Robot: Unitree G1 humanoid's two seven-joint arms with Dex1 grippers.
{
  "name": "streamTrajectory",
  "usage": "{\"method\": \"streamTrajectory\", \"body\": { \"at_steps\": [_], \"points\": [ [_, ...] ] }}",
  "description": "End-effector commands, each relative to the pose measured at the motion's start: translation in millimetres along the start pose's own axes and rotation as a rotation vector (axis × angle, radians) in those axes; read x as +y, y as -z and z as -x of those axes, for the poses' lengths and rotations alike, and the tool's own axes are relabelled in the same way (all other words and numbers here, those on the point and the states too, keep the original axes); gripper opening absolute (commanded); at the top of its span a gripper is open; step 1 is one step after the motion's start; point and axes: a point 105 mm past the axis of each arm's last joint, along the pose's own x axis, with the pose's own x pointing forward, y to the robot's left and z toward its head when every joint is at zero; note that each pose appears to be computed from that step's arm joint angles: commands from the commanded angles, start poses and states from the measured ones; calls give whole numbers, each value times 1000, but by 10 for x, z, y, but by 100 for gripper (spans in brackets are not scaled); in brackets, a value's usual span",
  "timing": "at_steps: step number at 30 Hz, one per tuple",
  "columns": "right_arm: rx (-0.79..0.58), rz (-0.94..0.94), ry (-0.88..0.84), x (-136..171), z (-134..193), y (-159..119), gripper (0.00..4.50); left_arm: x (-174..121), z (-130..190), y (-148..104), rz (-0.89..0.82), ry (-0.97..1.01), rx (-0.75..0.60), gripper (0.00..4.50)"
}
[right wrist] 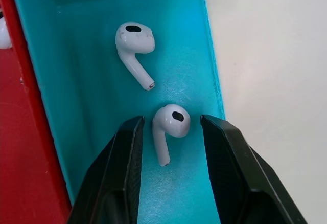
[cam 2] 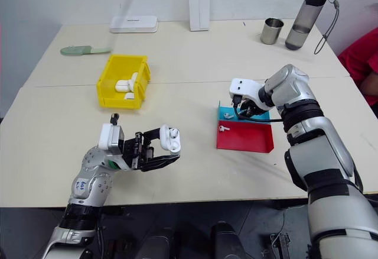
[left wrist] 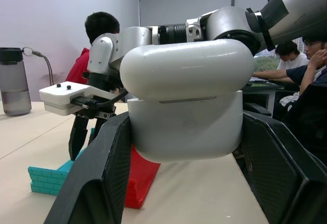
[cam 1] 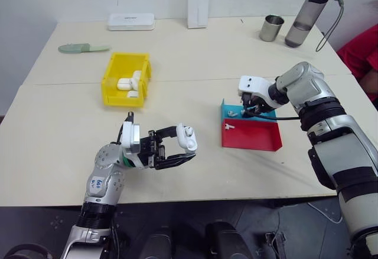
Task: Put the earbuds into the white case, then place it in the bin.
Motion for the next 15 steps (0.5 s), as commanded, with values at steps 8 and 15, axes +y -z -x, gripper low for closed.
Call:
{"method": "streamTrajectory", "body": {
  "at_steps": [8, 15],
  "points": [
    [-7, 7, -5, 18, -19, -11, 174, -6, 6, -62, -40, 8, -7, 276],
    [-11, 17, -26, 57, -62, -24, 155, -6, 8, -64, -43, 7, -4, 276]
  ]
}}
